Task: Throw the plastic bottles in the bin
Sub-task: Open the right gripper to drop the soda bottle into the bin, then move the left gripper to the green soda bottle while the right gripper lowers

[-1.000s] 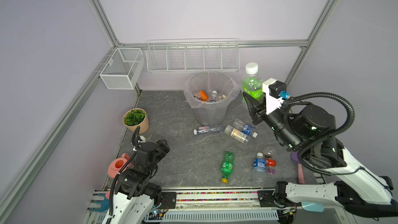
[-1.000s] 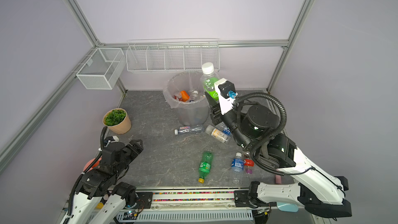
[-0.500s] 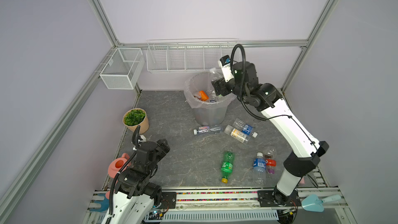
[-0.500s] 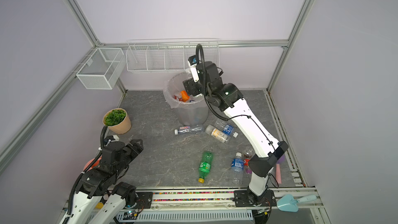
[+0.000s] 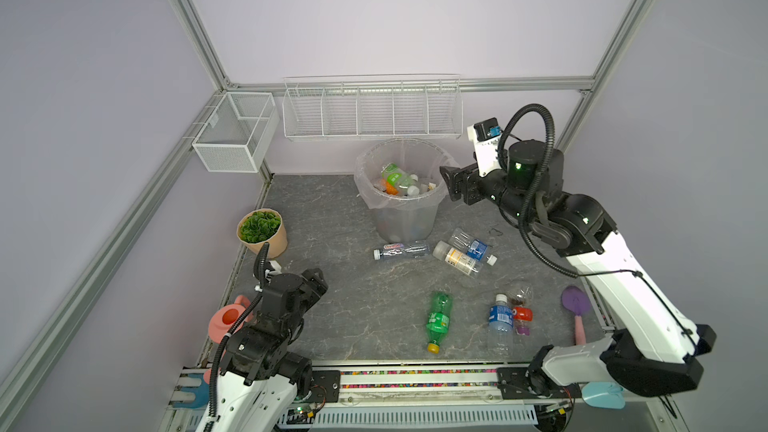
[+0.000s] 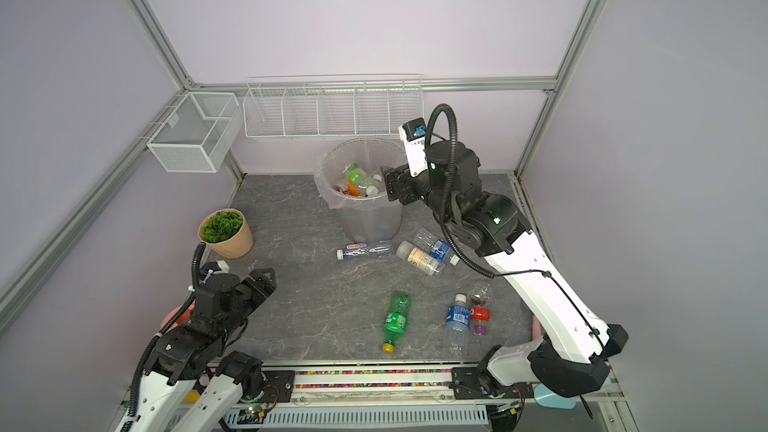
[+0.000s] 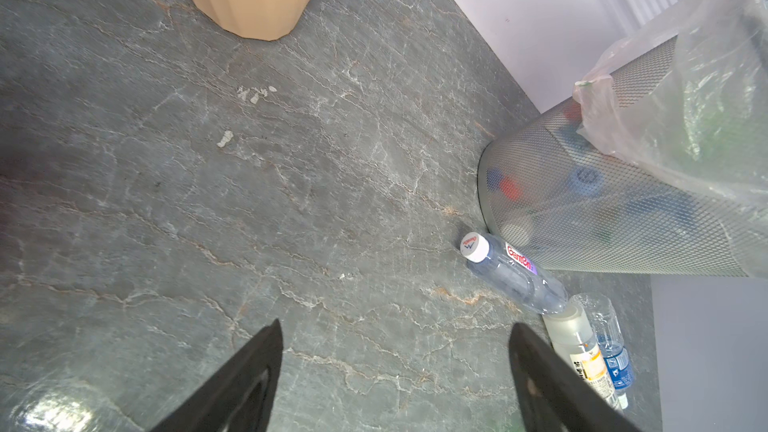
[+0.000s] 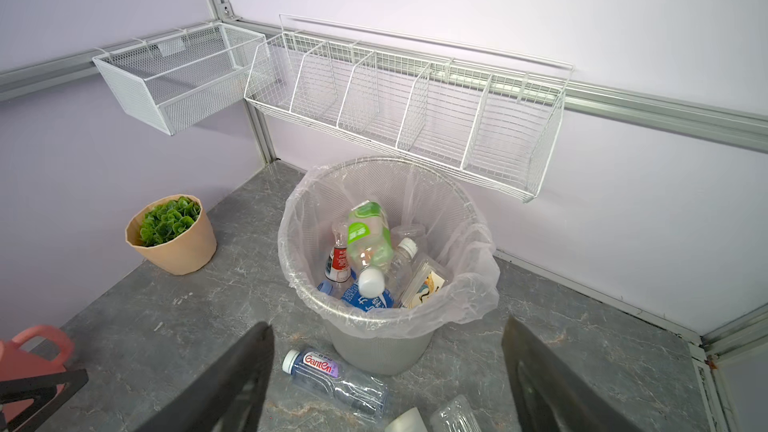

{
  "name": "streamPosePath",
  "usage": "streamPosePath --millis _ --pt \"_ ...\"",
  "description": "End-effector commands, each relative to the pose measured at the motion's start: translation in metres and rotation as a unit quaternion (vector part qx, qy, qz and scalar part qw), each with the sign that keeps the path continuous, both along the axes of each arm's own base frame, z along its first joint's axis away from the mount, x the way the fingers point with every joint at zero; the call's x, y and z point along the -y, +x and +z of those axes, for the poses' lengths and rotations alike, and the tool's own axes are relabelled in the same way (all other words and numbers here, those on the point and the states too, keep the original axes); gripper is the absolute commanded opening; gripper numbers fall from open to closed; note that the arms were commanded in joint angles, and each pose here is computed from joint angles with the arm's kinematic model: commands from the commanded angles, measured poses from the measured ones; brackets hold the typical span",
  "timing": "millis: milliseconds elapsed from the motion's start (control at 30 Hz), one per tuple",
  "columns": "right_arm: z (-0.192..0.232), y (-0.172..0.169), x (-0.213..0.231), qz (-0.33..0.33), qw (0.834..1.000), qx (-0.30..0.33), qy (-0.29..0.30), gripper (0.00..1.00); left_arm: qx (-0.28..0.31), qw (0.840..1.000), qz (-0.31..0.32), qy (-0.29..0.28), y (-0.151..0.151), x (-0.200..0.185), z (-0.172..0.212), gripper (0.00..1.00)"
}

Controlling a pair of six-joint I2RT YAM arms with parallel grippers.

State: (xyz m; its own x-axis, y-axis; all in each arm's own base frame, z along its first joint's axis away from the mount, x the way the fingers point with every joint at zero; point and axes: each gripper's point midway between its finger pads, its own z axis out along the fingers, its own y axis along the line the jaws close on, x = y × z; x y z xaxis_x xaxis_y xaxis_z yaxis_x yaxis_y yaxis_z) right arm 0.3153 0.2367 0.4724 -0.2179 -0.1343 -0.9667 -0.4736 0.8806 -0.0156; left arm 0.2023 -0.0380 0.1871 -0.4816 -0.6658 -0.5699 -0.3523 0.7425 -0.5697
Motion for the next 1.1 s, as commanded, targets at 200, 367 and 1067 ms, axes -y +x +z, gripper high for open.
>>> streamPosePath --millis 200,367,1067 --pt "-0.026 -0.002 0.012 -0.024 0.999 -0.019 -0.016 0.88 0.016 1.0 -0.01 0.003 0.003 0.003 0.015 0.84" --pt "-0.039 -0.008 0.02 -0.027 0.999 -0.032 -0.022 0.88 0.02 0.999 -0.025 0.009 0.007 0.009 0.02 0.84" --pt "-0.129 -0.016 0.062 -0.081 0.982 -0.167 -0.041 0.88 0.044 0.977 -0.19 0.085 0.032 0.106 0.034 0.84"
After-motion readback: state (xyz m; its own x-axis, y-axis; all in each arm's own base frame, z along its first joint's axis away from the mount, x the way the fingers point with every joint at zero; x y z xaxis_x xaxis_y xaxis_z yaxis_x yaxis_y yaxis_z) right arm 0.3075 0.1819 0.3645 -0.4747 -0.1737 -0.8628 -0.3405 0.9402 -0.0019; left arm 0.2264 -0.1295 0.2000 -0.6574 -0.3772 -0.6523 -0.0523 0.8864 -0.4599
